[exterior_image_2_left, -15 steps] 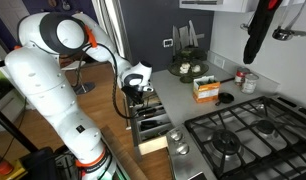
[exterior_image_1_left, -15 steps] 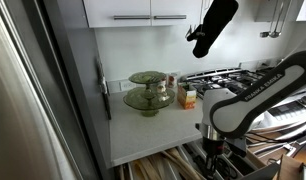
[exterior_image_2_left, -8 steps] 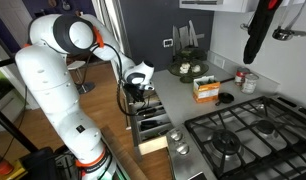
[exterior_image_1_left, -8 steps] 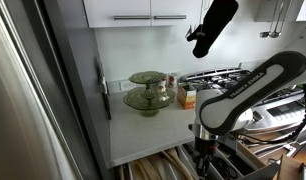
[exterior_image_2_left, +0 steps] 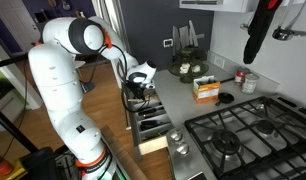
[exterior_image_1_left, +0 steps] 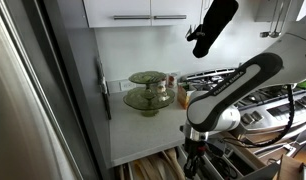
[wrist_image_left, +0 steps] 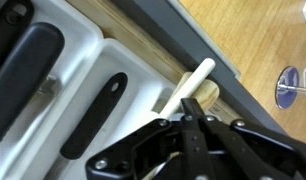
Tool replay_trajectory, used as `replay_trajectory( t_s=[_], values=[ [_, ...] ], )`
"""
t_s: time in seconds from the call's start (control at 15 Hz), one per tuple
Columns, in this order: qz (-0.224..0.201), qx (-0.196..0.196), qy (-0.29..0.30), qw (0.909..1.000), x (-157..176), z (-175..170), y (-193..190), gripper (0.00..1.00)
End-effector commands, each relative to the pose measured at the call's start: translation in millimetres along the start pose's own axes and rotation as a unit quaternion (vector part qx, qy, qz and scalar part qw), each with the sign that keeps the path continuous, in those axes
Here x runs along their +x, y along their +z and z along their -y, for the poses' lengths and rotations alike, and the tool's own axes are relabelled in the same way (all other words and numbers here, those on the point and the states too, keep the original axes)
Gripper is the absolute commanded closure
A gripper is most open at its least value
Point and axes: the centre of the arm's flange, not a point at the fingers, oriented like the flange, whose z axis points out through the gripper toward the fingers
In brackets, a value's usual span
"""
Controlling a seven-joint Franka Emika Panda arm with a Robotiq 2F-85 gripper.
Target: Put the wooden cooking sticks in the open drawer
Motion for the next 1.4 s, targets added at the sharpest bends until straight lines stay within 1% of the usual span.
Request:
replay_trajectory(
  t_s=[0.0, 0.8, 1.07, 1.27, 1.33],
  values=[
    [-0.002, 0.017, -0.009, 0.9998, 12.7, 2.8, 13.2, 1.00],
    [-0.002, 0.026, -0.021, 0.9994, 50.1, 24.2, 35.4, 1.00],
    [-0.023, 0.019, -0.013, 0.9995, 59.5, 22.5, 45.3, 1.00],
    [-0.050, -0.002, -0.011, 0.9987, 59.8, 18.8, 38.5, 1.00],
    [-0.063, -0.008, -0.011, 0.9979, 56.7, 20.0, 29.6, 0.74]
  ],
)
